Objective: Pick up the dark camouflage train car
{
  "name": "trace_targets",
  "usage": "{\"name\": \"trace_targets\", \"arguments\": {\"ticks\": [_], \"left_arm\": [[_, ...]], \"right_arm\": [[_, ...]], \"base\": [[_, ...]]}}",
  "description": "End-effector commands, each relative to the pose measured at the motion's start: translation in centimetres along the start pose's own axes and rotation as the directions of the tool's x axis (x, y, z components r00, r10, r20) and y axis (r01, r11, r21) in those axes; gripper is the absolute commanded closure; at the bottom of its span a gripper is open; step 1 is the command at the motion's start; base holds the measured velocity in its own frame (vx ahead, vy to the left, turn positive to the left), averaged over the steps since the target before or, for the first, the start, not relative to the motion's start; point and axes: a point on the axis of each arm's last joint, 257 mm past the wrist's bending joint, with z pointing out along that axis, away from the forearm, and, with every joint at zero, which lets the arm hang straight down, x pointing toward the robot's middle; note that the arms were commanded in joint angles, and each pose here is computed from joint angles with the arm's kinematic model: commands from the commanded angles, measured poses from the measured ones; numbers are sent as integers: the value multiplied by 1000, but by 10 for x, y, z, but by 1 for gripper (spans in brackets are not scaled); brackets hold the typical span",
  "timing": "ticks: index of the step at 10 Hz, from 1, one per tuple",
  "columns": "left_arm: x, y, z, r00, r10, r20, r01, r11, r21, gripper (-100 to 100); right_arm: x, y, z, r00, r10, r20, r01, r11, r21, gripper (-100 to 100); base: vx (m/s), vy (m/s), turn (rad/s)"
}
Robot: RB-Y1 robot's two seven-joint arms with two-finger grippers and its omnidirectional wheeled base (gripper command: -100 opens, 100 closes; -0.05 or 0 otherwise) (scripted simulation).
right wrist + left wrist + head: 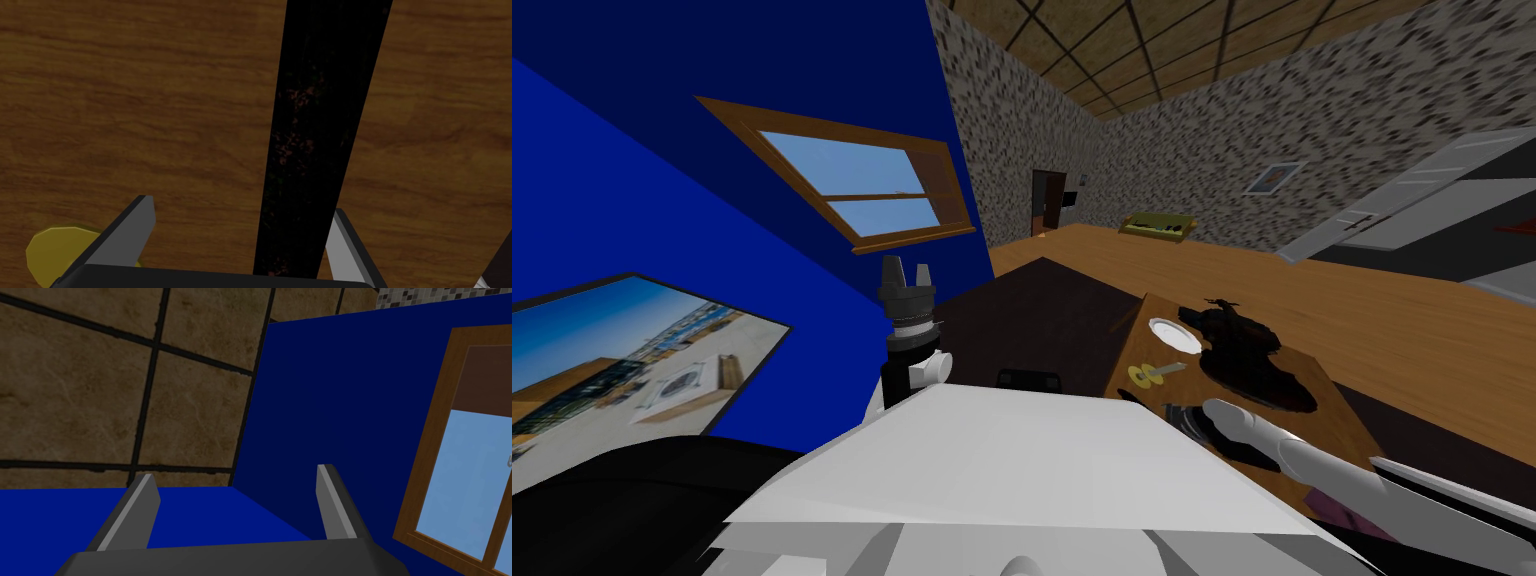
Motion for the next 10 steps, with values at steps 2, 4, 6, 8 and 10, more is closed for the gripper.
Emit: {"name": "trace_targets", "arguments": {"ticks": [2, 4, 6, 8, 10], "left_arm": [[0, 0, 0, 1000, 0, 0, 0, 1000, 0, 0], [0, 0, 0, 1000, 0, 0, 0, 1000, 0, 0], [0, 0, 0, 1000, 0, 0, 0, 1000, 0, 0], [0, 0, 0, 1000, 0, 0, 0, 1000, 0, 0], [0, 0, 0, 1000, 0, 0, 0, 1000, 0, 0]], "right_arm": [[-13, 10, 4, 1000, 6, 12, -6, 1000, -5, -100], [-9, 14, 4, 1000, 5, -1, -5, 1000, 3, -100], [-22, 21, 6, 999, 25, 22, -25, 1000, -12, -100], [-30, 33, 7, 999, 33, 34, -33, 999, -21, -100], [-26, 29, 5, 999, 27, 25, -27, 1000, -14, 100]], "base": [[-18, -42, 7], [-6, -19, 4], [-8, -26, 3], [-10, -34, 6], [-2, -6, 2]]}}
